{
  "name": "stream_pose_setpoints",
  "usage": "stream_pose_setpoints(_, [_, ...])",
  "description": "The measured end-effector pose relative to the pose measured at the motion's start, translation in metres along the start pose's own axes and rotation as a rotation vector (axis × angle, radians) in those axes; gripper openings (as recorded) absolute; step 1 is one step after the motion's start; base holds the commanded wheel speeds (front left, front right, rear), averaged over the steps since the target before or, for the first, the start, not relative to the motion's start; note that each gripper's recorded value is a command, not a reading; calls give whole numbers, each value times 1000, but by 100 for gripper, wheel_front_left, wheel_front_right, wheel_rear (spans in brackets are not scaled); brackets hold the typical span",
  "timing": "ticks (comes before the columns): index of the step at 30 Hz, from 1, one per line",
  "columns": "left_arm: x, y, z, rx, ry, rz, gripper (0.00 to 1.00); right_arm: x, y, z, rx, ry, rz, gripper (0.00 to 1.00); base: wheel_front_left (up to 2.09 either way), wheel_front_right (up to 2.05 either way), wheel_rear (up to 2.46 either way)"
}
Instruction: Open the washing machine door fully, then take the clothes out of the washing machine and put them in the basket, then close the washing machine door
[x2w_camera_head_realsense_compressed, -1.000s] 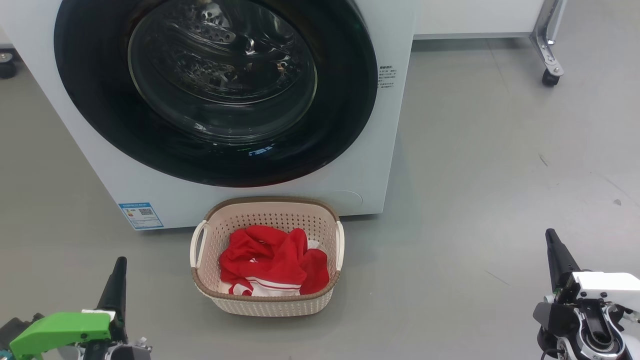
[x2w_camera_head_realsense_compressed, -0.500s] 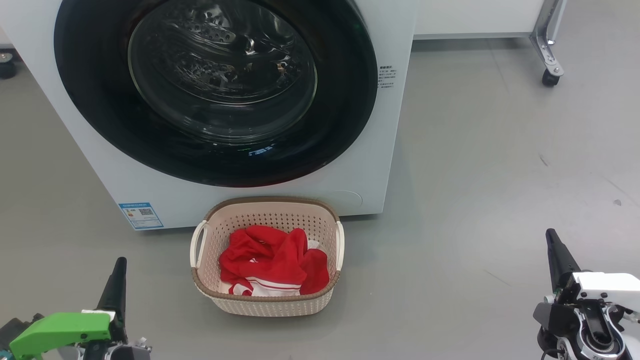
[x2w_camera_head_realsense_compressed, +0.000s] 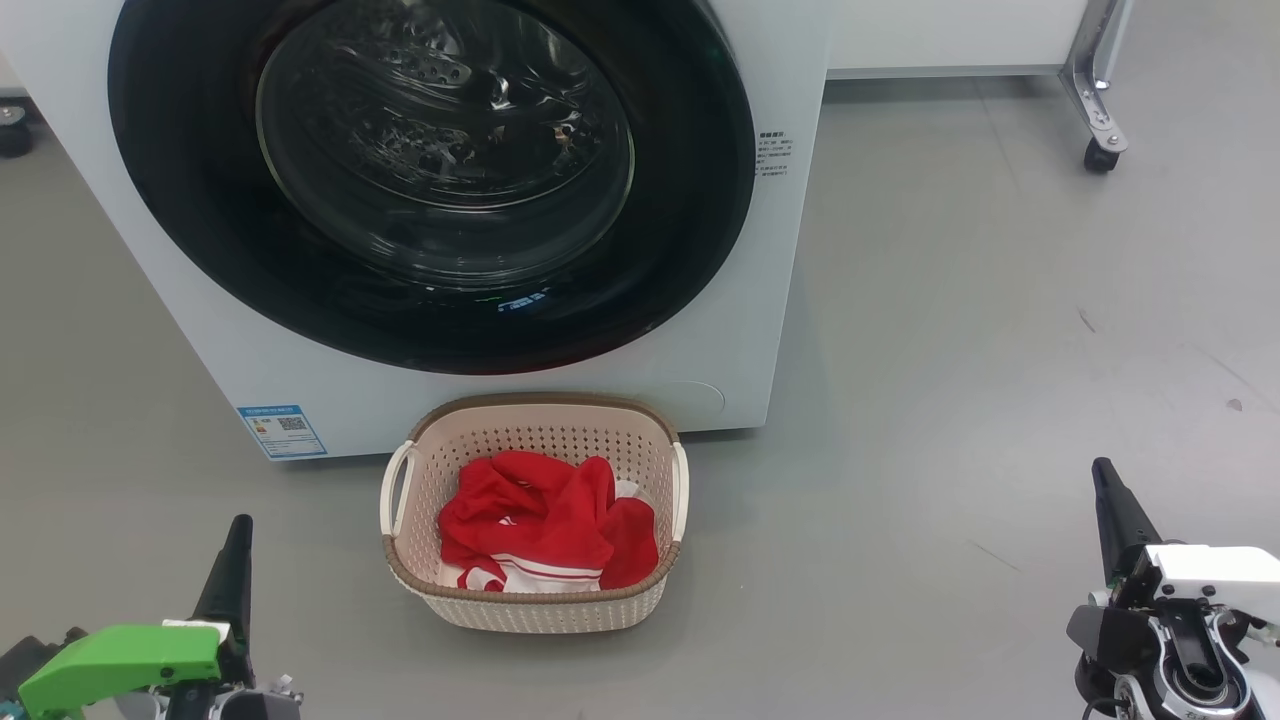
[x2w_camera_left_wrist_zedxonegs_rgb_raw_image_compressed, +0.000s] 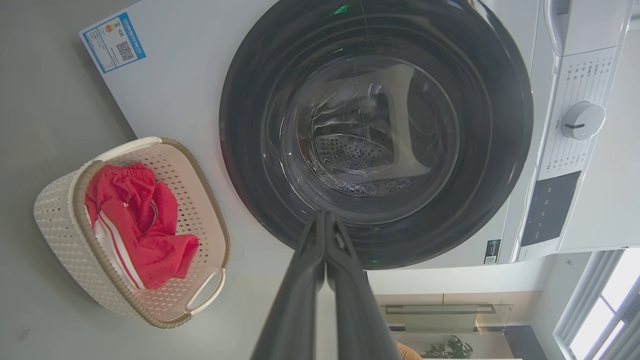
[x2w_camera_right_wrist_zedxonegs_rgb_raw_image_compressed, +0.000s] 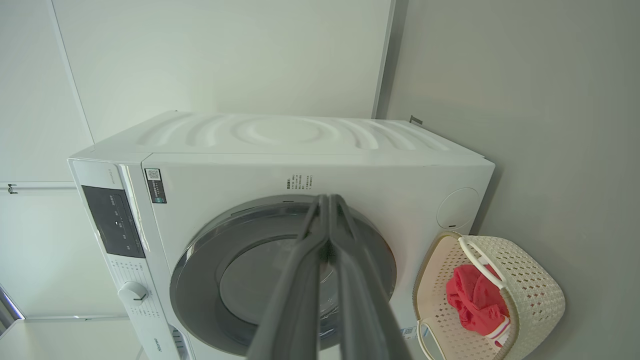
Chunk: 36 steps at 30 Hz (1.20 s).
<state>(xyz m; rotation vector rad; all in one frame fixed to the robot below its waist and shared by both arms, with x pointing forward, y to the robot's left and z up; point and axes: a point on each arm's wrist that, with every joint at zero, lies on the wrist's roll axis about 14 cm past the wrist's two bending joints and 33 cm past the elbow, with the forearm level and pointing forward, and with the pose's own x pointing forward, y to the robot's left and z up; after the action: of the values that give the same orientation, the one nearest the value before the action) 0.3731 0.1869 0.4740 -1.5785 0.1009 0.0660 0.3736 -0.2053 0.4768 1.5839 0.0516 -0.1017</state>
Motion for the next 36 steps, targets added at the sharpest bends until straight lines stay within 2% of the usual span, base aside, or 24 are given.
stream_pose_setpoints(36, [0, 0, 0, -2, 4, 0, 0, 0, -1, 0, 3, 1, -3, 0, 0, 0, 0])
